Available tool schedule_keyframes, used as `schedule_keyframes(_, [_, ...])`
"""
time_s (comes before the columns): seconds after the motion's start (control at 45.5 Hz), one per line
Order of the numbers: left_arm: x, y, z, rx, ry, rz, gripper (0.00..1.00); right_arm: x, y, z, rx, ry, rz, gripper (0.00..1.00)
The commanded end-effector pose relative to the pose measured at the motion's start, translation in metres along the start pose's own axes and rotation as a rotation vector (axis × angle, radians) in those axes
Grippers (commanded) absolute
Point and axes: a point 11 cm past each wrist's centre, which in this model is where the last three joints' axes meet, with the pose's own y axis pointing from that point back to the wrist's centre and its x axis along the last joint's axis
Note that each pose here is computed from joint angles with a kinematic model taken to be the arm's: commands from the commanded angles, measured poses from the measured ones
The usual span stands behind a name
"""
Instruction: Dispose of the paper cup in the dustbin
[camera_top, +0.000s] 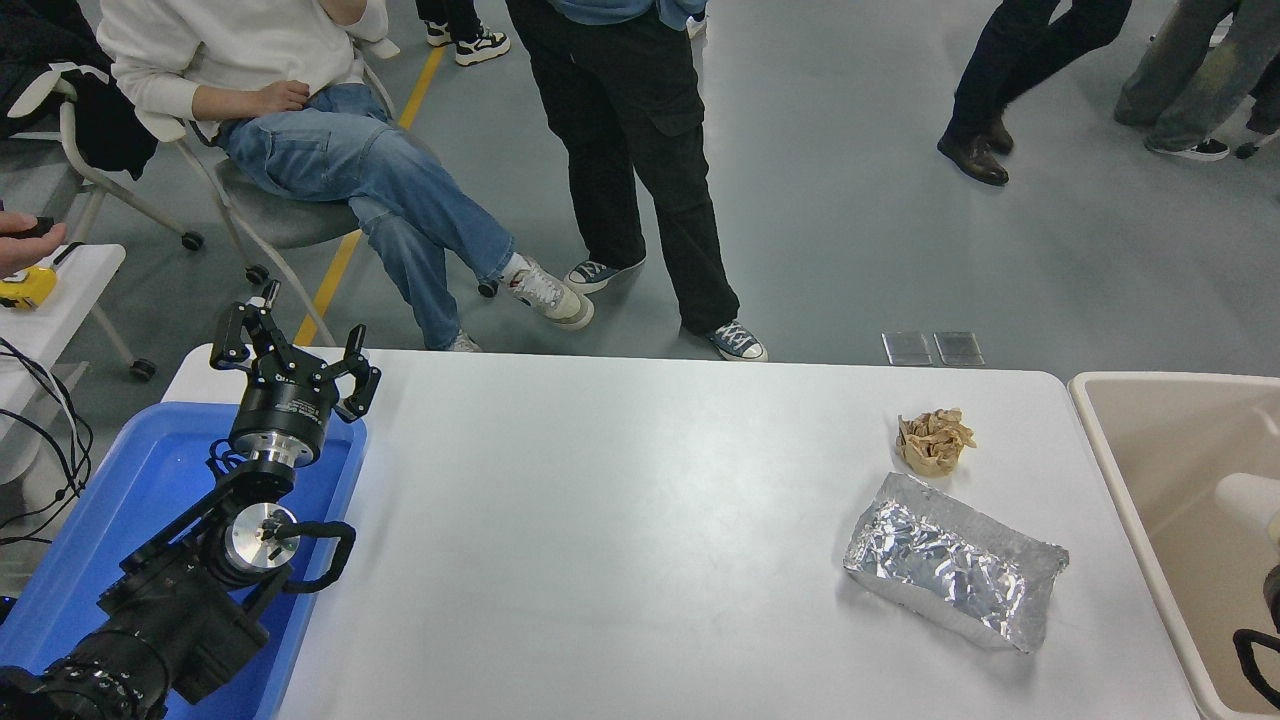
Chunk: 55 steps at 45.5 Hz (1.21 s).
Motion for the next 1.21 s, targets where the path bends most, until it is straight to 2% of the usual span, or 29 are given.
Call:
schedule_keyframes(0.0, [0.0, 0.0, 0.001, 0.0, -0.001, 0.0, 1.0, 0.0, 0.0, 0.0, -0.002, -0.009, 0.0, 0.61])
schedule_keyframes(0.044, [0.0, 0.0, 0.0, 0.0, 0.0, 0.0, 1.0, -0.001, 0.0, 0.0, -0.002, -0.009, -0.003, 0.63])
schedule_keyframes(0.198, [0.0, 0.0, 0.0, 0.0, 0.0, 0.0, 1.0, -0.002, 0.0, 0.0, -0.002, -0.011, -0.001, 0.8])
schedule_keyframes(0.22, [0.0, 0.0, 0.001, 0.0, -0.001, 0.0, 1.0, -0.003, 0.0, 0.0, 0.0, -0.01, -0.001, 0.83])
schedule_keyframes(0.264, [0.0, 0.0, 0.0, 0.0, 0.0, 0.0, 1.0, -0.002, 0.0, -0.001, 0.001, -0.009, 0.0, 0.99])
schedule_keyframes(0.286, [0.0, 0.0, 0.0, 0.0, 0.0, 0.0, 1.0, -0.003, 0.0, -0.002, 0.002, -0.009, 0.0, 1.0])
schedule_keyframes(0.527, [0.0, 0.0, 0.0, 0.0, 0.0, 0.0, 1.0, -0.006, -0.001, -0.011, 0.025, -0.001, -0.012, 1.0])
schedule_keyframes(0.681, [0.0, 0.0, 0.0, 0.0, 0.0, 0.0, 1.0, -0.018, -0.005, -0.046, 0.082, -0.031, -0.032, 1.0])
schedule_keyframes(0.791, [0.0, 0.0, 0.0, 0.0, 0.0, 0.0, 1.0, -0.022, -0.003, -0.039, 0.072, -0.003, -0.048, 1.0])
schedule_keyframes(1.055, [0.0, 0.0, 0.0, 0.0, 0.0, 0.0, 1.0, -0.048, -0.001, -0.058, 0.099, -0.109, -0.254, 1.0])
schedule_keyframes(1.187, [0.0, 0.0, 0.0, 0.0, 0.0, 0.0, 1.0, -0.086, 0.005, -0.089, 0.145, -0.15, -0.379, 1.0])
